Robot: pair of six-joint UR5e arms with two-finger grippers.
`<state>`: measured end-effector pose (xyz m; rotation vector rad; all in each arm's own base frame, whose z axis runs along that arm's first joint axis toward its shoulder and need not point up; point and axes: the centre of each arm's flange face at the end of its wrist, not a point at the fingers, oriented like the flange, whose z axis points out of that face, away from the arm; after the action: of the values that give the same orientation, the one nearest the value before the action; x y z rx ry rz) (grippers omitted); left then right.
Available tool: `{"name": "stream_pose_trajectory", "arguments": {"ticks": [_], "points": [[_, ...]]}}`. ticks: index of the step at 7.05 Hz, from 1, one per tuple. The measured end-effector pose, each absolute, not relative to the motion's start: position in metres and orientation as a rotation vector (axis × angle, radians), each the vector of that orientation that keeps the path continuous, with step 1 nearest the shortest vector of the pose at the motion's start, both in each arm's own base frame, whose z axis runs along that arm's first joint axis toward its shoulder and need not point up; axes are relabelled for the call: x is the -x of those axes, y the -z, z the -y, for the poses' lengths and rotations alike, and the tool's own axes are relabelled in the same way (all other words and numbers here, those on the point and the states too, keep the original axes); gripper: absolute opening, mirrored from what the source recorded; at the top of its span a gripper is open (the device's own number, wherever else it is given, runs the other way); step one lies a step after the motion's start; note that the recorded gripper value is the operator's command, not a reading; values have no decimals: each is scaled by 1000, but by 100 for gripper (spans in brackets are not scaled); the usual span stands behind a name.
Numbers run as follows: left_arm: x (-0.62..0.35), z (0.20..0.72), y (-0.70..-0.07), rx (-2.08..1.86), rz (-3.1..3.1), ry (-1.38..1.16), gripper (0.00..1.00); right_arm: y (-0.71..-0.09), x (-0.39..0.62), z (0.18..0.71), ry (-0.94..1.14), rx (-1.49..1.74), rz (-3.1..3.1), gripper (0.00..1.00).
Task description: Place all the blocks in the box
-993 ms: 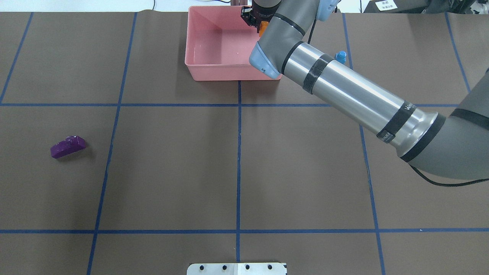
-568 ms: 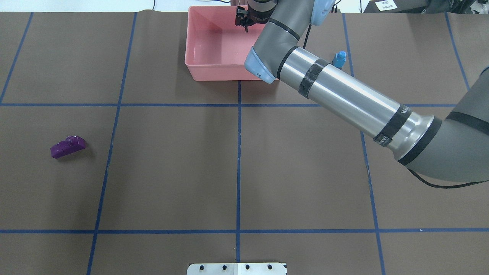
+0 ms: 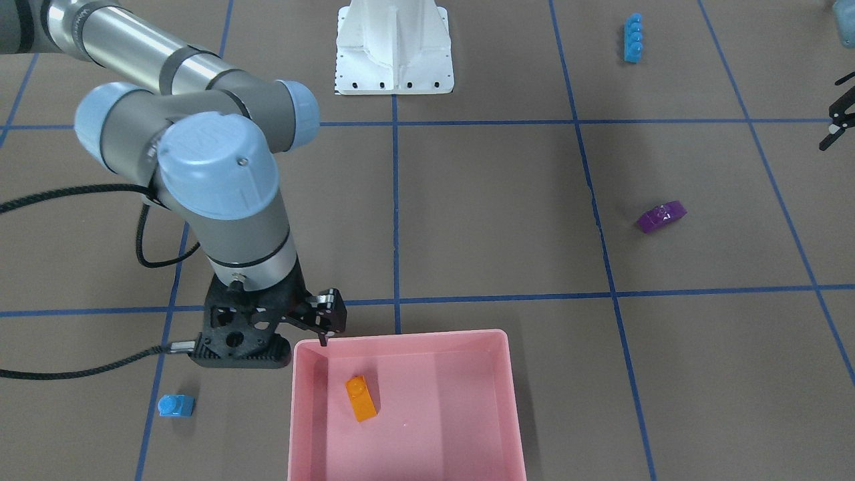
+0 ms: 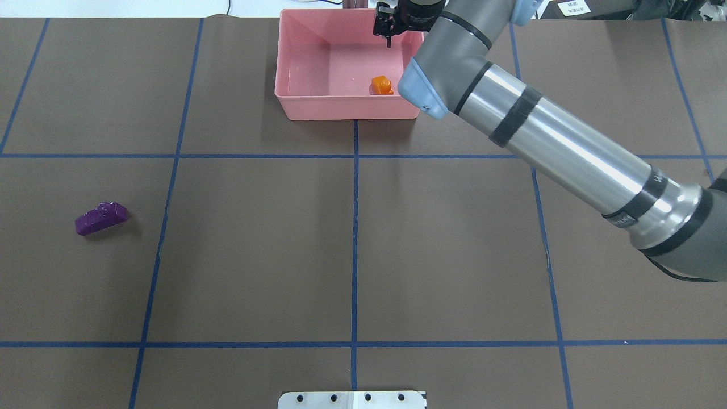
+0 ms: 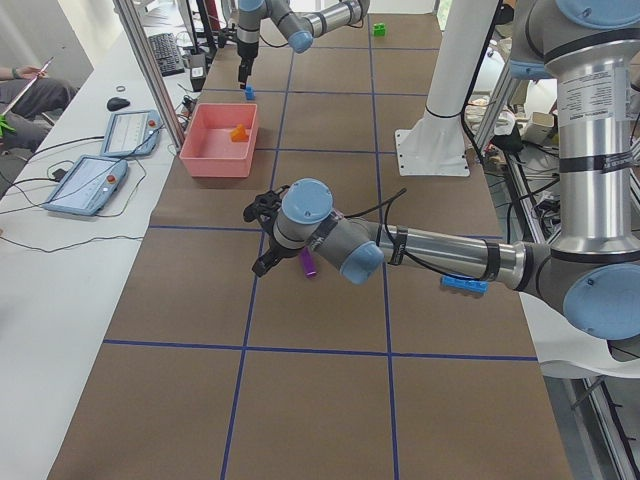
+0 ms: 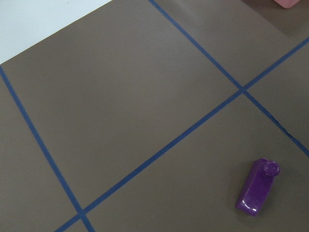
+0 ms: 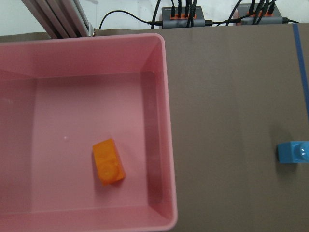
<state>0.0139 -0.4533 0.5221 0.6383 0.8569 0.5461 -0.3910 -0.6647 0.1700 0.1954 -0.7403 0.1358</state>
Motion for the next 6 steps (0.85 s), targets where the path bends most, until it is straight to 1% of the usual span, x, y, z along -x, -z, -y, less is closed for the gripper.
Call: {"name": "stream_pose_trajectory", "arguments": {"ticks": [1,4,6], "points": [[-46,452,-521,-633,-867,-616,100,-189,351,642,-95,-201,730,100],[-147,439,-525,-618,-806,-799,100,-274,226,574,20,-217,738,100],[-196,432,-533,-599,-748,-865,100,-311,177,540,58,-216,746,100]]}}
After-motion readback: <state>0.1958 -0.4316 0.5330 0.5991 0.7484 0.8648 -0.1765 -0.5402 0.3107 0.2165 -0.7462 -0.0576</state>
